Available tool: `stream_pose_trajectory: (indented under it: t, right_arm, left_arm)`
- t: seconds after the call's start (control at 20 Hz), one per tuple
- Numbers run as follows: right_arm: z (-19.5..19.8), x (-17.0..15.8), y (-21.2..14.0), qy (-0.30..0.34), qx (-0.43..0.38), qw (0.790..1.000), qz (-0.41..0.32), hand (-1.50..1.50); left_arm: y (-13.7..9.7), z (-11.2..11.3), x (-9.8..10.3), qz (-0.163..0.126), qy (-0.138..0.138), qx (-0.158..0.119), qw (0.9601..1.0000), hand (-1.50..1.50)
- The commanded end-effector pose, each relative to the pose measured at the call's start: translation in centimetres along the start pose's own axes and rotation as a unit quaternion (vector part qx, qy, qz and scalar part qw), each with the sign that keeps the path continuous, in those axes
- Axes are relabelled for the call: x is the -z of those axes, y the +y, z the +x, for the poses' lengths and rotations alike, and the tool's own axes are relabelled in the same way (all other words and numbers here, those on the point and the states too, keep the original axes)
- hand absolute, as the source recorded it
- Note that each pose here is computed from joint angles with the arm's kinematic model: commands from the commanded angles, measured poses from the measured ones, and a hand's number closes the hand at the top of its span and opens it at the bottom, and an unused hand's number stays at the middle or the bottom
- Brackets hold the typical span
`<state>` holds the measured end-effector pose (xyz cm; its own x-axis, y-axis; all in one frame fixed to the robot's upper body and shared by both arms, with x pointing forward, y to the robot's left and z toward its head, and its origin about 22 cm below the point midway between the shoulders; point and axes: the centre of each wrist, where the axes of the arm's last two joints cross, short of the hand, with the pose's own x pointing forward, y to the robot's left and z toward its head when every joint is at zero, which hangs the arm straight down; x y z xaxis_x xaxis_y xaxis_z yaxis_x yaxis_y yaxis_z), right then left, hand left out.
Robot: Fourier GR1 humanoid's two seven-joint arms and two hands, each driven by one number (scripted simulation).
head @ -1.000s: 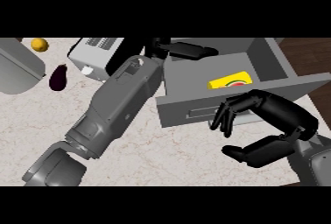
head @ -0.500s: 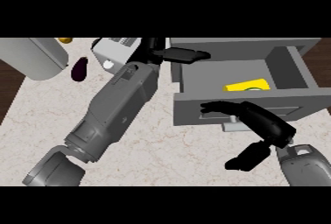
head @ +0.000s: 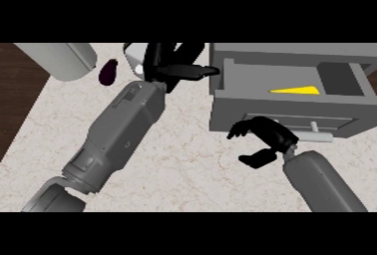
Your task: Pick up the cup, place it into the drawer and close the drawer
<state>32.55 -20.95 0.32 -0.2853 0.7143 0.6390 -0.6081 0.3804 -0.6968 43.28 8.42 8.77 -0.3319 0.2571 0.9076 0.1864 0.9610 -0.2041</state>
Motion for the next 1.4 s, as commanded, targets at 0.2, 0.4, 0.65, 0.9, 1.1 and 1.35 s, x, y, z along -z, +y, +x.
stream_pose_trajectory:
  t: [0.2, 0.4, 0.65, 0.9, 1.1, 1.35]
  right_arm:
    - [-3.2, 3.5, -3.3, -0.003, 0.022, 0.997, -0.072, 1.5]
    - [-5.3, 1.9, -6.9, -0.001, 0.027, 0.99, -0.137, 1.5]
    - [-4.2, 2.0, -12.1, 0.009, 0.037, 0.979, -0.199, 1.5]
    - [-3.1, 0.8, -16.2, 0.005, 0.061, 0.971, -0.232, 1.5]
    - [-2.7, -0.1, -17.9, 0.001, 0.069, 0.969, -0.238, 1.5]
    - [-3.1, -1.4, -18.8, -0.014, 0.072, 0.969, -0.237, 1.5]
  left_arm:
    - [2.5, 0.7, -0.7, -0.008, 0.004, -0.02, 0.9998, -1.5]
    - [4.7, -0.6, -2.6, -0.017, 0.007, -0.026, 0.9995, -1.5]
    - [6.6, 0.9, -2.1, -0.018, 0.007, -0.024, 0.9995, -1.5]
    - [6.9, 0.6, -2.6, -0.033, 0.012, -0.024, 0.9991, -1.5]
    - [7.3, 0.6, -3.0, -0.036, 0.009, -0.025, 0.999, -1.5]
    - [7.2, 0.3, -3.4, -0.048, 0.017, -0.037, 0.998, -1.5]
